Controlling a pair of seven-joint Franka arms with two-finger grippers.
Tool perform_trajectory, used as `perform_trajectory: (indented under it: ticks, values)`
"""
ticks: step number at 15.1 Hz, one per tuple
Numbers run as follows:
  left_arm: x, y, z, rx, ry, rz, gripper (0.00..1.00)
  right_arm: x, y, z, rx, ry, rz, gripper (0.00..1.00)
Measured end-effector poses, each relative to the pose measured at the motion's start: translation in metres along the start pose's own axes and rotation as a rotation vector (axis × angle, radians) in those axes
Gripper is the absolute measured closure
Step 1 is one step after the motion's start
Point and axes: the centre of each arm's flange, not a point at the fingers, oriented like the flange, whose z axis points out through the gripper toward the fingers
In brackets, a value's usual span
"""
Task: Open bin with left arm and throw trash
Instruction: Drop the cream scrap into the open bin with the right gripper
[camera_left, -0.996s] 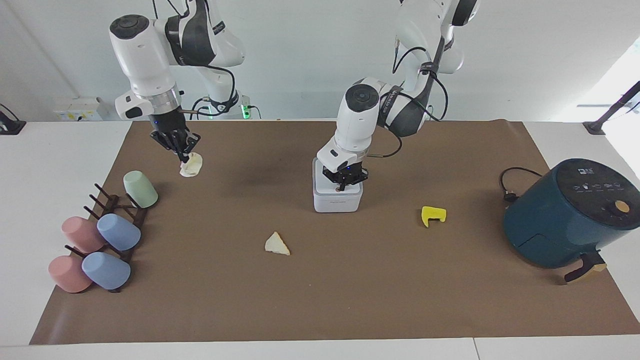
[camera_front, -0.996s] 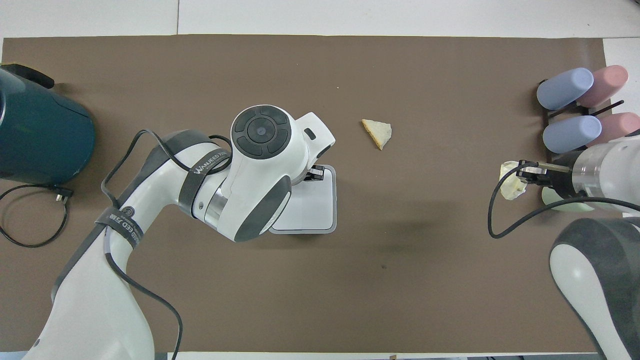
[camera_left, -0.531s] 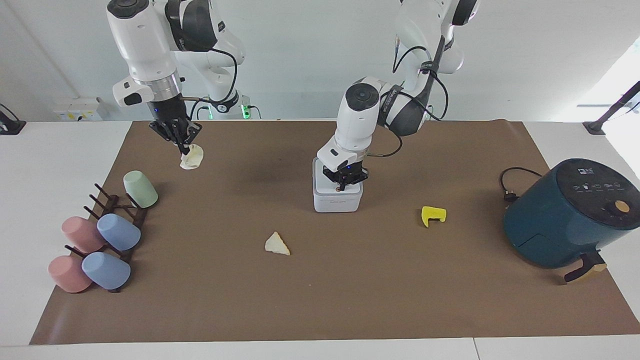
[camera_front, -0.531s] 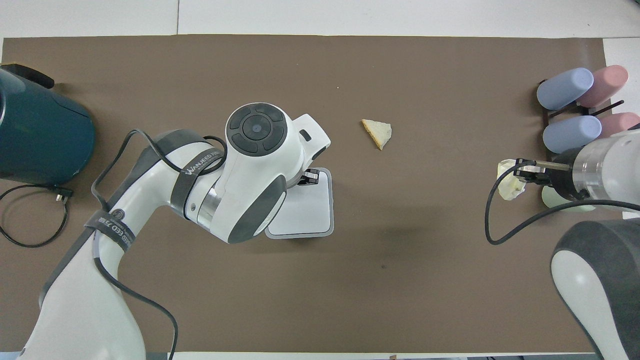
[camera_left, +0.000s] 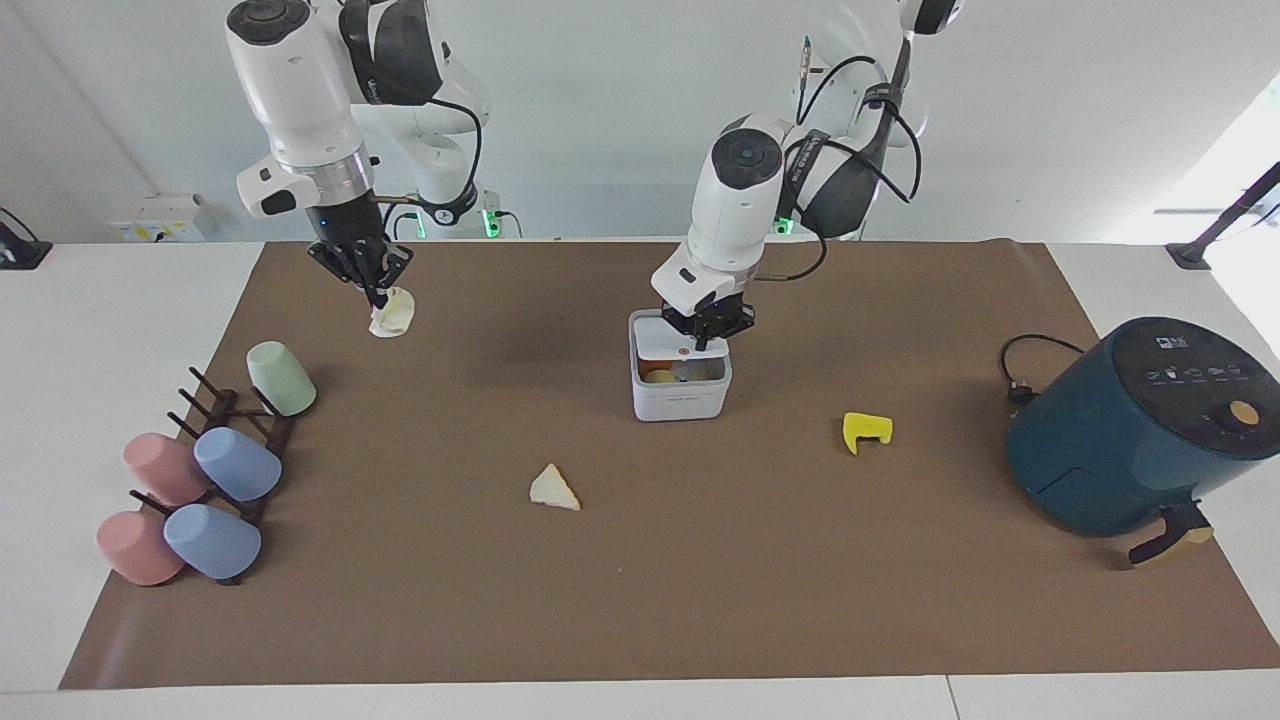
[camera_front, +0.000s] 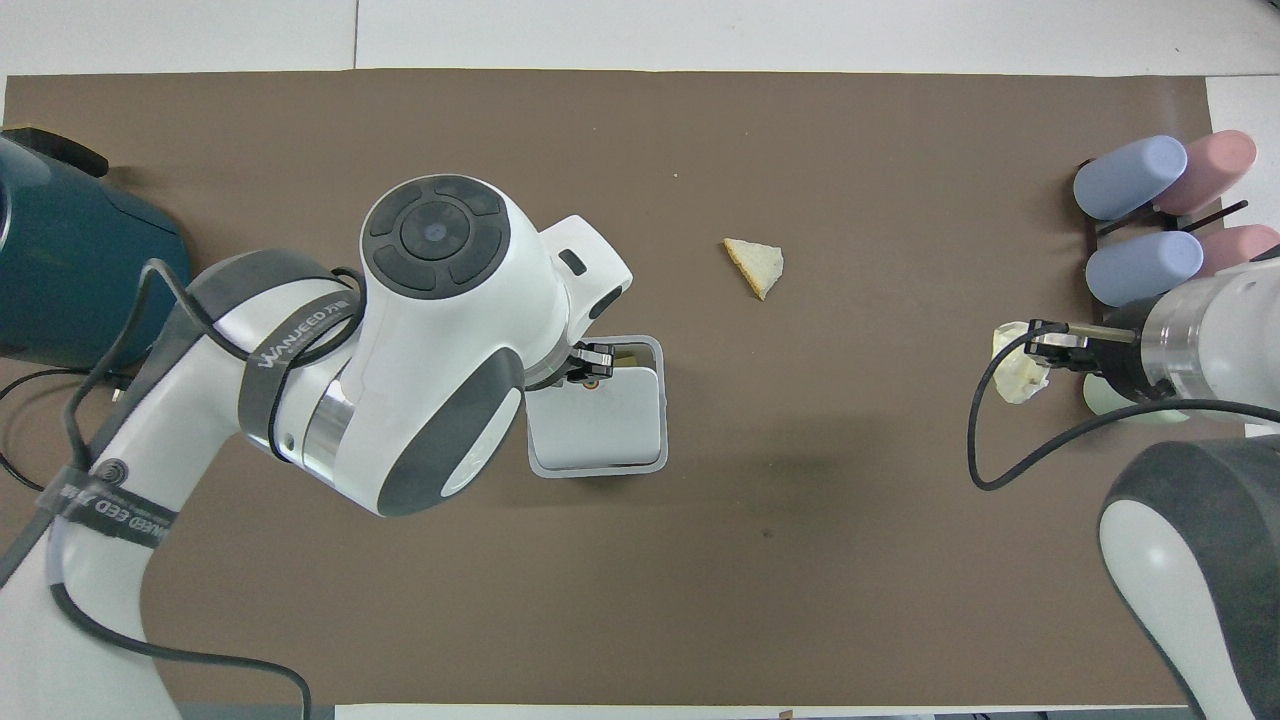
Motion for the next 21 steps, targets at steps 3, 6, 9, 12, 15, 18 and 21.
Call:
perform_trajectory:
  ticks: [3, 6, 9, 12, 15, 18, 21]
  values:
    - [-0.019, -0.027, -0.048, -0.019, -0.006, 0.002, 0.99, -0.006, -0.02, -0.001, 0.03, -0.002, -0.029, 0.98]
    - [-0.042, -0.057, -0.089, -0.02, -0.007, 0.006, 0.99, -0.016, -0.06, 0.001, 0.083, 0.008, -0.074, 0.98]
    - [-0.054, -0.086, -0.111, -0.016, -0.017, 0.019, 0.99, -0.033, -0.124, 0.008, 0.153, 0.032, -0.051, 0.98]
    - [-0.056, -0.119, -0.122, -0.016, -0.031, 0.04, 0.99, -0.05, -0.196, 0.017, 0.241, 0.034, -0.042, 0.98]
    - [-0.053, -0.16, -0.131, -0.023, -0.032, 0.045, 0.99, -0.066, -0.264, 0.039, 0.295, 0.046, -0.05, 0.98]
    - [-0.053, -0.208, -0.141, -0.032, -0.023, 0.046, 0.99, -0.081, -0.307, 0.069, 0.323, 0.051, -0.076, 0.98]
    - [-0.056, -0.243, -0.148, -0.039, -0.018, 0.044, 0.93, -0.09, -0.324, 0.086, 0.331, 0.049, -0.092, 0.98]
